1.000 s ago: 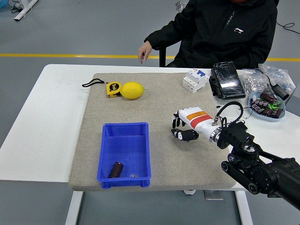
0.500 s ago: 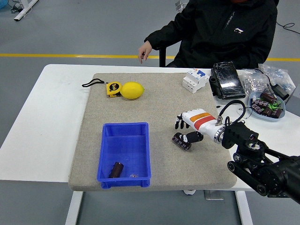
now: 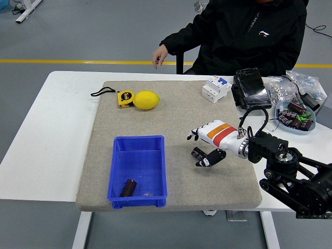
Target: Pick up the battery,place it into the box
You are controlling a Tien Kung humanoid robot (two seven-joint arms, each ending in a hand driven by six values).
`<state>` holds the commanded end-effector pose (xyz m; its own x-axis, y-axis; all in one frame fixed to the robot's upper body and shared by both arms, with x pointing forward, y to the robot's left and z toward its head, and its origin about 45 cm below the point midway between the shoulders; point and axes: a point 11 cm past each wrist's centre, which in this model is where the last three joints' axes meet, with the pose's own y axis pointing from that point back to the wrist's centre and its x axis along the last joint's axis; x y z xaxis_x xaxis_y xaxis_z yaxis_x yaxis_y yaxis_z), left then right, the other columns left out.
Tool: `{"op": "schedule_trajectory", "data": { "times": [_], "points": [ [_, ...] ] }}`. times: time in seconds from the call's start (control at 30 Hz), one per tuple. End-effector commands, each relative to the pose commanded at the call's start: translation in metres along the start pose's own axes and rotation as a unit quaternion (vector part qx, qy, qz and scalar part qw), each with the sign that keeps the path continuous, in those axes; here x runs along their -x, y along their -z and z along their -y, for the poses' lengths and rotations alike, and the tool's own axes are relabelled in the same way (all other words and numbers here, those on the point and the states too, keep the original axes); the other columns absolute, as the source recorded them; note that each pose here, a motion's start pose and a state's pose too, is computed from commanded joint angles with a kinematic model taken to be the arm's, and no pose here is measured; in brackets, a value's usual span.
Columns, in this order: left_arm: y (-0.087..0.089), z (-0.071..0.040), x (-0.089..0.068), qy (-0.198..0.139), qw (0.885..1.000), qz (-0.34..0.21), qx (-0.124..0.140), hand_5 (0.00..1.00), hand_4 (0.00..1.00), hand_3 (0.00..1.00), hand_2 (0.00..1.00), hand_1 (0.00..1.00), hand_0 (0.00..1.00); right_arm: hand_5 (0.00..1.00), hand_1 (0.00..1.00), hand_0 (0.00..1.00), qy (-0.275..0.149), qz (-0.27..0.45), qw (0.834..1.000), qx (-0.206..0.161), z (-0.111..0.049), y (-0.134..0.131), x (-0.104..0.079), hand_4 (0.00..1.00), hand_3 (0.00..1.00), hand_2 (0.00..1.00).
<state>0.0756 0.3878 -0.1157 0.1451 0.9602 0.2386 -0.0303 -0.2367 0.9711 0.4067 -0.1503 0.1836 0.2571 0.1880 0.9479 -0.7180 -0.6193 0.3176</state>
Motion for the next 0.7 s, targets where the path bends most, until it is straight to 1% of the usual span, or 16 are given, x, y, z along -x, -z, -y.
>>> {"op": "schedule_trajectory", "data": {
  "times": [0.13, 0.27, 0.37, 0.4, 0.7],
  "points": [
    [-0.001, 0.0, 0.0, 0.001, 1.0, 0.001, 0.0, 0.681, 0.731, 0.656, 0.845, 0.832, 0.853, 0.342, 0.628, 0.564, 0.023, -0.05, 0.998, -0.017, 0.002, 0.001, 0.001, 0.953, 0.805, 0.696],
    [-0.002, 0.0, 0.001, 0.001, 1.0, 0.002, 0.001, 0.678, 0.728, 0.656, 0.845, 0.83, 0.851, 0.331, 0.628, 0.563, 0.038, -0.09, 0.995, -0.025, 0.005, -0.001, 0.003, 0.94, 0.802, 0.699],
    [-0.003, 0.0, 0.002, 0.002, 1.0, 0.002, 0.002, 0.678, 0.728, 0.656, 0.845, 0.83, 0.851, 0.331, 0.628, 0.563, 0.044, -0.103, 0.993, -0.025, 0.006, -0.004, 0.002, 0.94, 0.802, 0.699],
    [-0.003, 0.0, 0.002, 0.002, 1.0, 0.002, 0.002, 0.677, 0.727, 0.657, 0.844, 0.829, 0.85, 0.357, 0.625, 0.558, 0.046, -0.108, 0.993, -0.024, 0.007, -0.005, 0.002, 0.96, 0.797, 0.697],
    [-0.005, -0.001, 0.003, 0.003, 1.0, 0.004, 0.004, 0.677, 0.726, 0.657, 0.843, 0.83, 0.848, 0.362, 0.62, 0.549, 0.055, -0.138, 0.989, -0.021, 0.007, -0.016, 0.001, 0.957, 0.792, 0.689]
  ]
}}
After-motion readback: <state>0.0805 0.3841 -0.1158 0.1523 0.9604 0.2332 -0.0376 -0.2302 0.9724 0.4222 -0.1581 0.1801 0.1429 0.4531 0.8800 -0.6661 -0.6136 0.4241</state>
